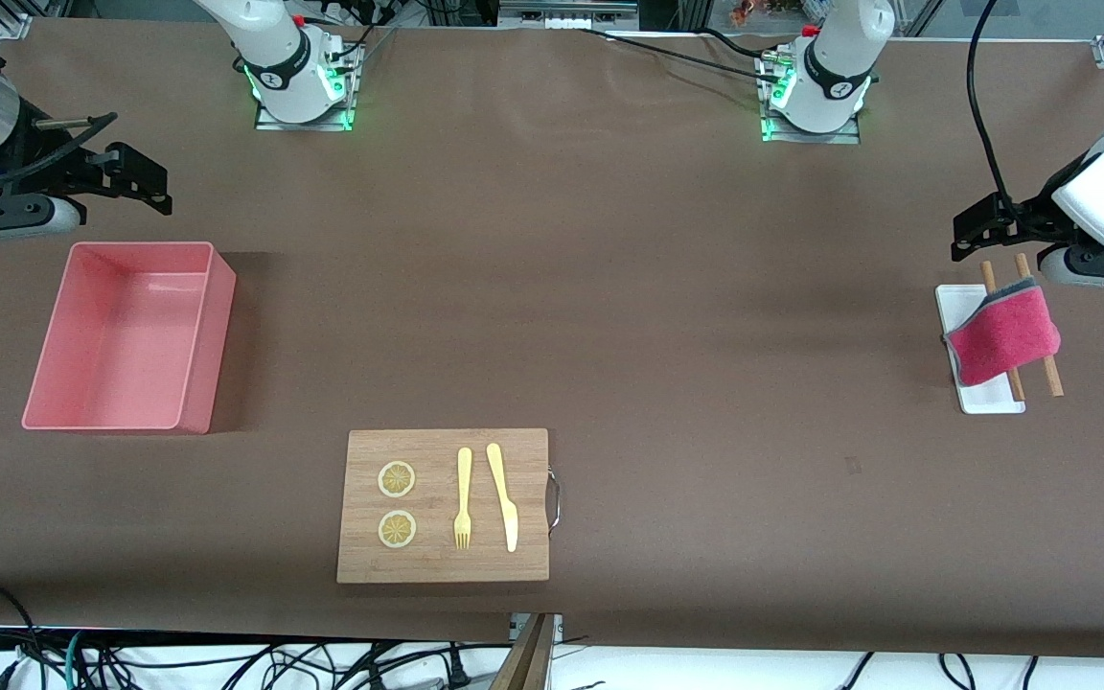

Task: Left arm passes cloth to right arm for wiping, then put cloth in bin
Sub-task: 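Lower the left gripper onto the pink cloth draped over the sticks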

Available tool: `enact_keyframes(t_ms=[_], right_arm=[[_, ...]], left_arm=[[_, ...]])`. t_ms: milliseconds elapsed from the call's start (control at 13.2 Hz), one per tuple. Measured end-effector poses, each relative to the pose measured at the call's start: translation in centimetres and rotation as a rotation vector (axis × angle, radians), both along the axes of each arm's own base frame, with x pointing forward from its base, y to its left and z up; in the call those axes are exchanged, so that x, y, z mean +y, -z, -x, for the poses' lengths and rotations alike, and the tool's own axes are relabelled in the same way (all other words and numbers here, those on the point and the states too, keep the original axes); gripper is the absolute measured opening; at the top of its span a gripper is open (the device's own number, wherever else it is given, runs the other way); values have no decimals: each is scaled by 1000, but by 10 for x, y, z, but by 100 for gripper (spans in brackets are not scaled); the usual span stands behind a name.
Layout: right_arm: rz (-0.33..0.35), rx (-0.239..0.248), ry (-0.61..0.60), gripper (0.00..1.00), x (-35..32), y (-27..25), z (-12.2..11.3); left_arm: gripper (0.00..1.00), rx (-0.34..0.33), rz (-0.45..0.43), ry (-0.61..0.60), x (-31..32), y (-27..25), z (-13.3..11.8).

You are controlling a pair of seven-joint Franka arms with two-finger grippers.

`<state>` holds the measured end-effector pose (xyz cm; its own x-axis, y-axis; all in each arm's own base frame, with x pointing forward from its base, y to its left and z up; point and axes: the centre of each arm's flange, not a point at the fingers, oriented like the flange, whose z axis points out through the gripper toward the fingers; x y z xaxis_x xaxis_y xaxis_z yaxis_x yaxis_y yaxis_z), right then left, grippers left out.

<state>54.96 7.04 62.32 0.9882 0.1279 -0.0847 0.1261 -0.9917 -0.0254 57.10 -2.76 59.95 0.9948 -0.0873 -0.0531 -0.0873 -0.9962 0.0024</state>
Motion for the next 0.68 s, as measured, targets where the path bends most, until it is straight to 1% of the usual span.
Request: enact_keyframes(t_ms=[379, 682], right_arm=[[2, 14, 0, 100, 0, 1, 2], [2, 15, 0, 100, 0, 1, 2]], left_arm=[[100, 8, -1, -14, 8, 4, 0], [100, 48, -3, -24, 14, 14, 0]])
